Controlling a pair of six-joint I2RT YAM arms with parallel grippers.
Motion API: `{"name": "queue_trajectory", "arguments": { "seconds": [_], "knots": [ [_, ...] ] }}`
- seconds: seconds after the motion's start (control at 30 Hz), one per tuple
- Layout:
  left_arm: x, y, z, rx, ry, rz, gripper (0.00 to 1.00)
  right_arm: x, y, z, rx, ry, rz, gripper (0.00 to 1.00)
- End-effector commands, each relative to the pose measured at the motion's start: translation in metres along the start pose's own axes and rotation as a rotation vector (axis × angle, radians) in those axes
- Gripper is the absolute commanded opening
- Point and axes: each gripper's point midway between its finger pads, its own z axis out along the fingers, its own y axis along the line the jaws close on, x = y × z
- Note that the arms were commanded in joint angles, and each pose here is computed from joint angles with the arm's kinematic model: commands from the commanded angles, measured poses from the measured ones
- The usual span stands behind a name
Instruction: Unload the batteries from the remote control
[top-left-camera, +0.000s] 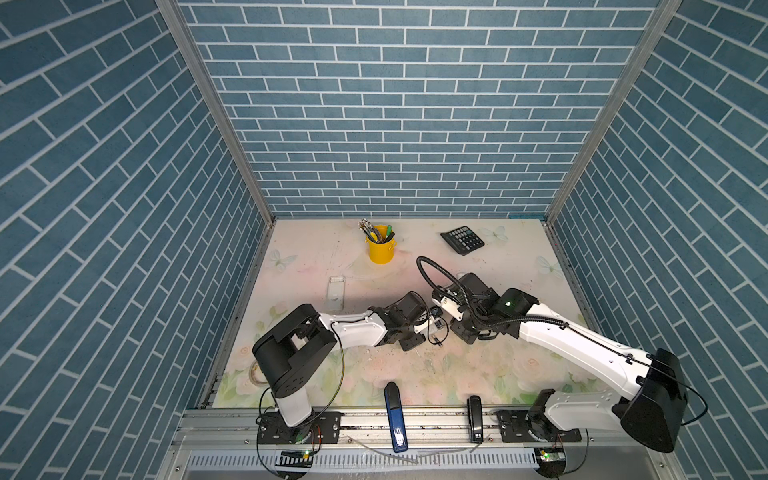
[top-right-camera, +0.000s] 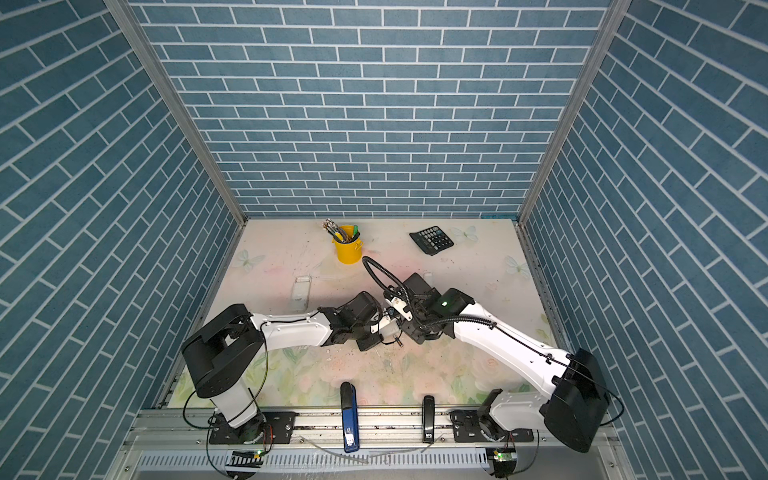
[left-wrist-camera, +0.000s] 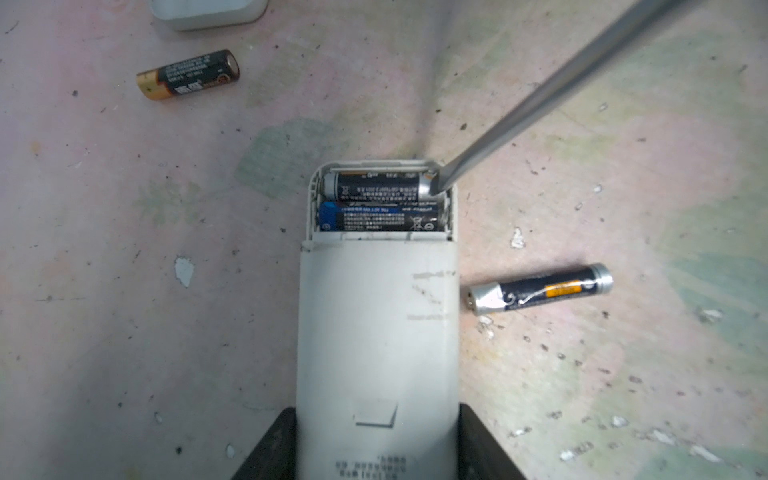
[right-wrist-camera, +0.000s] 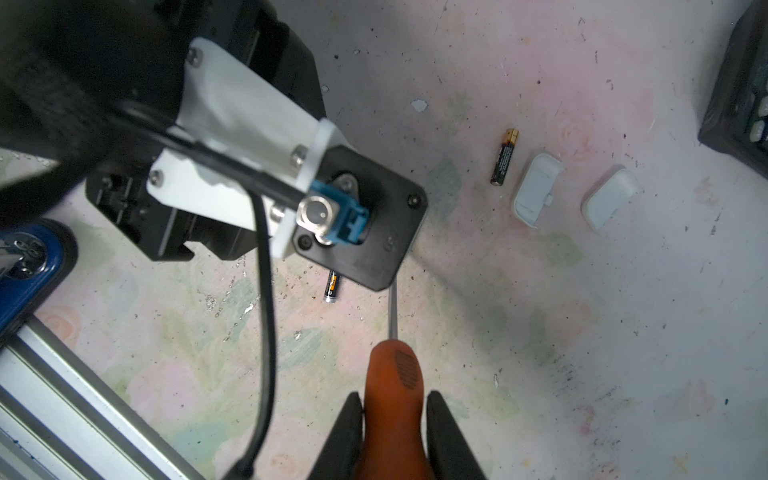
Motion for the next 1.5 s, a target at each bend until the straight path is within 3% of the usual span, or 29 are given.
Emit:
{"name": "queue_trajectory", "arguments": {
  "seconds": [0.0,1.47],
  "knots": [
    [0.048,-0.016,0.012,0.046,0.168,0.025,0.05,-0.001,0.0,-0.006,-0.006,-0.008,-0.007,0.0],
    [0.047,-0.016,0.012,0.049,0.168,0.024,0.04,0.007,0.002,0.002,-0.011,0.014,0.007,0.0]
  ]
}}
